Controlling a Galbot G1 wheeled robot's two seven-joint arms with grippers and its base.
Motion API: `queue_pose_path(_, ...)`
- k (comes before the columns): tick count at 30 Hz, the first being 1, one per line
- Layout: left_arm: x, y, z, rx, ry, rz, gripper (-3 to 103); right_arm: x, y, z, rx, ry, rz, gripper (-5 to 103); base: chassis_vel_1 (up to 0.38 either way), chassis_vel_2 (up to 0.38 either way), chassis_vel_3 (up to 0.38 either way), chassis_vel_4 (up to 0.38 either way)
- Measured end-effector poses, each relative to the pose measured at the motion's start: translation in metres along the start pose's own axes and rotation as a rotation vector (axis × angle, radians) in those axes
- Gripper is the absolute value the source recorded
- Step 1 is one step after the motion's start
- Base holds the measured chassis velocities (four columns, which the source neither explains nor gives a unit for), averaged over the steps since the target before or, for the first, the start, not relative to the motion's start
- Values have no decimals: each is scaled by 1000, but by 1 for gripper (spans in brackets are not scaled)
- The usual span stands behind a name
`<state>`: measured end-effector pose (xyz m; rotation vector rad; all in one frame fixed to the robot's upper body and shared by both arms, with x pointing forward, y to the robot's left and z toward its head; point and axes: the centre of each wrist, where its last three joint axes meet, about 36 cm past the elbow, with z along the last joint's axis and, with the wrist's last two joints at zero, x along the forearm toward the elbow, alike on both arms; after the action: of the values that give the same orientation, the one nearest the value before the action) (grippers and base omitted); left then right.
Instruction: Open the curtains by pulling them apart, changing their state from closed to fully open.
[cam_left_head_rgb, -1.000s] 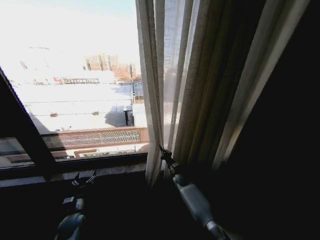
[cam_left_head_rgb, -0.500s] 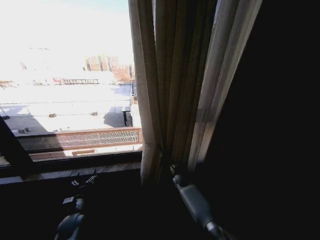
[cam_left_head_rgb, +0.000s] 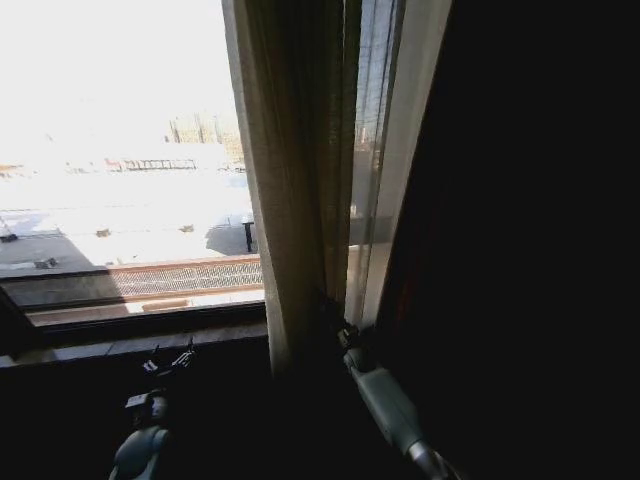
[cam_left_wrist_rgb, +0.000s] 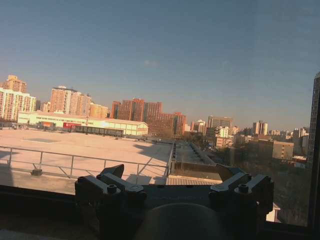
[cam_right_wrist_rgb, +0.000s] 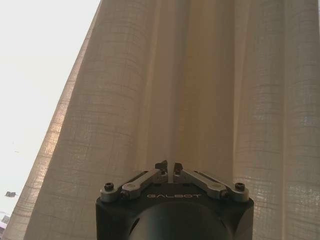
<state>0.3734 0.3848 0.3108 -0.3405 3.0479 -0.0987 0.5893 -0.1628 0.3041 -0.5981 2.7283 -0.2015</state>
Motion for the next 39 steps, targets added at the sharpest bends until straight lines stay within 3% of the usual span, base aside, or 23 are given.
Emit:
queue_pose_path(18, 0, 0, 0, 0, 0, 1, 100, -8, -4, 1, 36, 15, 15, 0, 9, 11, -3, -7)
queue_pose_path(24, 0, 0, 0, 0, 0, 1, 100, -11, -9, 3, 121, 22, 9, 0, 0, 0, 0, 0)
queue_pose_path(26, 0, 0, 0, 0, 0, 1, 100, -16, -12, 6, 156, 49, 33, 0, 0, 0, 0, 0)
queue_pose_path(32, 0, 0, 0, 0, 0, 1, 100, -33, -20, 8, 157, 139, 137, 0, 0, 0, 0, 0)
queue_pose_path(39, 0, 0, 0, 0, 0, 1, 100, -48, -56, -2, 208, 210, 302, 0, 0, 0, 0, 0)
